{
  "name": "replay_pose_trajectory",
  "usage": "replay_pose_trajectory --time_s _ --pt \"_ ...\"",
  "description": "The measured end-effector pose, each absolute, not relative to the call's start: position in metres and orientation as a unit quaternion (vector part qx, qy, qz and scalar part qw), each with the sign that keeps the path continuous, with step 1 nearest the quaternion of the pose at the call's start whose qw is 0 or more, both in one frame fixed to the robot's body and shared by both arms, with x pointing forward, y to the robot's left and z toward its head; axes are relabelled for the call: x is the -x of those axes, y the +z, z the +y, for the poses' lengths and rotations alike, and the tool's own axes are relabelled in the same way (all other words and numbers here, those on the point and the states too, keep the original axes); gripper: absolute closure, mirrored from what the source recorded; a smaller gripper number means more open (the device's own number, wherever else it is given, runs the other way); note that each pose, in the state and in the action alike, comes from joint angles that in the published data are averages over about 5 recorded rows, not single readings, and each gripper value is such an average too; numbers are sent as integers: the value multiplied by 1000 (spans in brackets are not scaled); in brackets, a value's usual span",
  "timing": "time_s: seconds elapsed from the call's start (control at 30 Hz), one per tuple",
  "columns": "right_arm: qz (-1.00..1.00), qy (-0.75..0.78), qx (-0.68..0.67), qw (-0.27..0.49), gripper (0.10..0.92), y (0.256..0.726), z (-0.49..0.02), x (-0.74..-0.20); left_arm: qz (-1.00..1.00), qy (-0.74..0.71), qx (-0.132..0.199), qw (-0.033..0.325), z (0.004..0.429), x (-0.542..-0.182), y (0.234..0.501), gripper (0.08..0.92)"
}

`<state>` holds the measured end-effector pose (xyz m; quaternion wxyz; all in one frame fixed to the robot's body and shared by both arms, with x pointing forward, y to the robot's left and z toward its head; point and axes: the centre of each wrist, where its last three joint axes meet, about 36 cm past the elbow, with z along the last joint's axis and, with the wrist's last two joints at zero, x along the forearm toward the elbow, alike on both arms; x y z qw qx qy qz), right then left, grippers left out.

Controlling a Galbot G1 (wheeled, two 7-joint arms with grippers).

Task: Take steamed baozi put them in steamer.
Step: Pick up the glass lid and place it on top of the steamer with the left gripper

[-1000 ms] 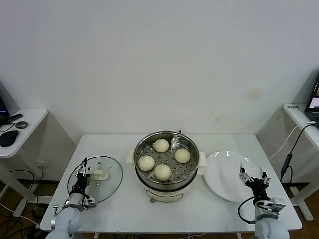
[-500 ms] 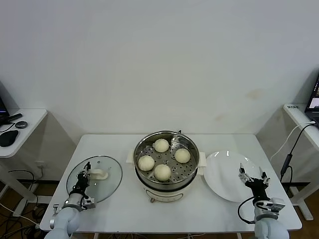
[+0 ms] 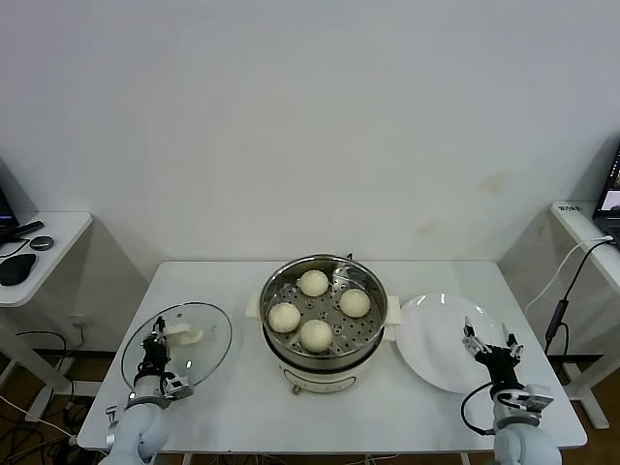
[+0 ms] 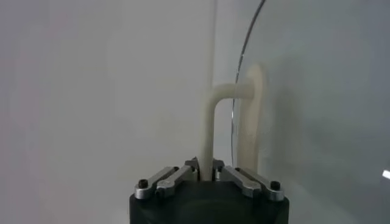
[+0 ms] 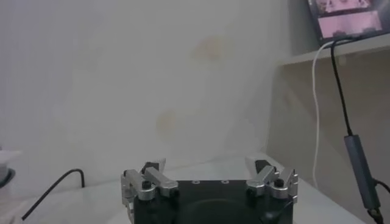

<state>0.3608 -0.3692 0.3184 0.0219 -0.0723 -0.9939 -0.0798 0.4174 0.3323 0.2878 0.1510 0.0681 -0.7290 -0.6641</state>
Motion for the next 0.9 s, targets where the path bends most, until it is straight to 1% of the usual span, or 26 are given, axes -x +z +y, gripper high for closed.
replay_pose_trajectory --time_s 0.23,0.4,0.6,0.73,0.9 --pt "-993 -86 72 22 200 319 -365 -361 -730 -644 -131 186 304 -409 335 825" --pt "-993 -86 72 28 200 319 -363 -357 -740 -625 -158 191 279 -406 378 825" --pt "-993 -83 72 33 200 319 -361 -354 -760 -601 -169 182 245 -405 423 825" --pt "-993 -84 76 34 200 318 -360 -353 -770 -591 -166 176 221 -408 441 825" --pt "-992 -85 81 35 200 315 -358 -352 -780 -584 -155 162 190 -415 457 825"
